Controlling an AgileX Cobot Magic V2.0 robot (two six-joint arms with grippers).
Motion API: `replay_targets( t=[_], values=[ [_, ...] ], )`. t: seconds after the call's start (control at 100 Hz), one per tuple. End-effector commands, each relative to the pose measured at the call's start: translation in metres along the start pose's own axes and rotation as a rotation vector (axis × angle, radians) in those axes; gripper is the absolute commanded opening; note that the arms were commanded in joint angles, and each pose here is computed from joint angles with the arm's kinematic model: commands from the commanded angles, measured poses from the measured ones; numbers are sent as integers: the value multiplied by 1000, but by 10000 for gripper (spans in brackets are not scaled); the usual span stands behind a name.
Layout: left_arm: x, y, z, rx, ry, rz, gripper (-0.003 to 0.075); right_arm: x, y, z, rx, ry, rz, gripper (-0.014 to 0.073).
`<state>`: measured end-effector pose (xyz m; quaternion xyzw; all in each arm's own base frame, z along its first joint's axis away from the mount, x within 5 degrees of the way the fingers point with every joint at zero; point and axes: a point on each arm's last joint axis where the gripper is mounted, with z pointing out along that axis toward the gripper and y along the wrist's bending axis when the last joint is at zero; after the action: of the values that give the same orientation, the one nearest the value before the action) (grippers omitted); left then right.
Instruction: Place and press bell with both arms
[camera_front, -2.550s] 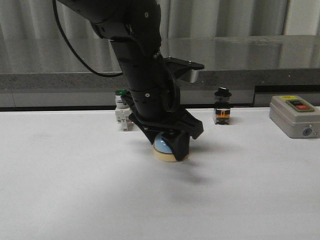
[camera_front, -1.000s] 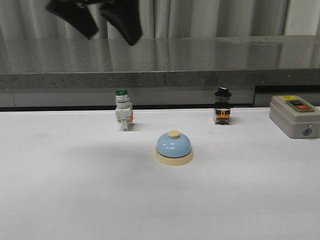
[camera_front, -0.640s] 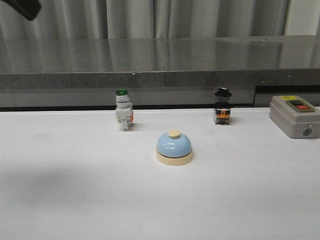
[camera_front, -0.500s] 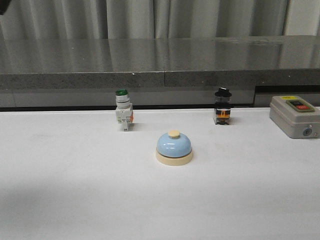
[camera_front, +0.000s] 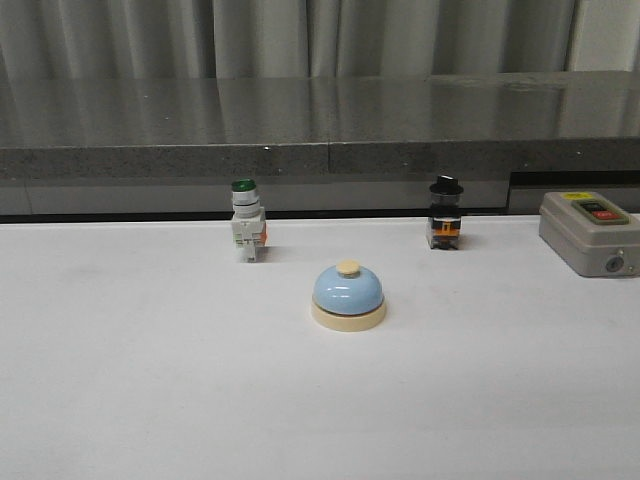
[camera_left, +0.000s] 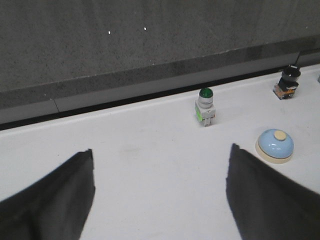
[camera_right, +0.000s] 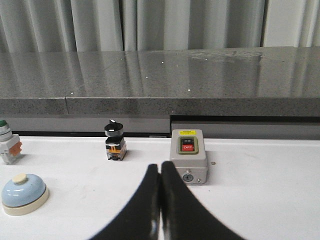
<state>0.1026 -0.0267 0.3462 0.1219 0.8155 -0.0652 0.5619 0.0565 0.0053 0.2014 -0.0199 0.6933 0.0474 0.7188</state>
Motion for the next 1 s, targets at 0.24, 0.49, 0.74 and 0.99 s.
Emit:
replay_targets(
  t=[0.24, 0.49, 0.74, 0.99],
  values=[
    [-13, 1, -18, -19, -145, 5, -17, -14, 0, -3, 0, -123, -7, -70],
    [-13, 1, -18, -19, -145, 5, -20, -14, 0, -3, 0, -123, -7, -70],
    [-13, 1, -18, -19, -145, 5, -19, -14, 0, -3, 0, -123, -7, -70],
    [-12, 1, -17, -19, -143, 5, -19, -14, 0, -3, 0, -123, -7, -70]
  ],
)
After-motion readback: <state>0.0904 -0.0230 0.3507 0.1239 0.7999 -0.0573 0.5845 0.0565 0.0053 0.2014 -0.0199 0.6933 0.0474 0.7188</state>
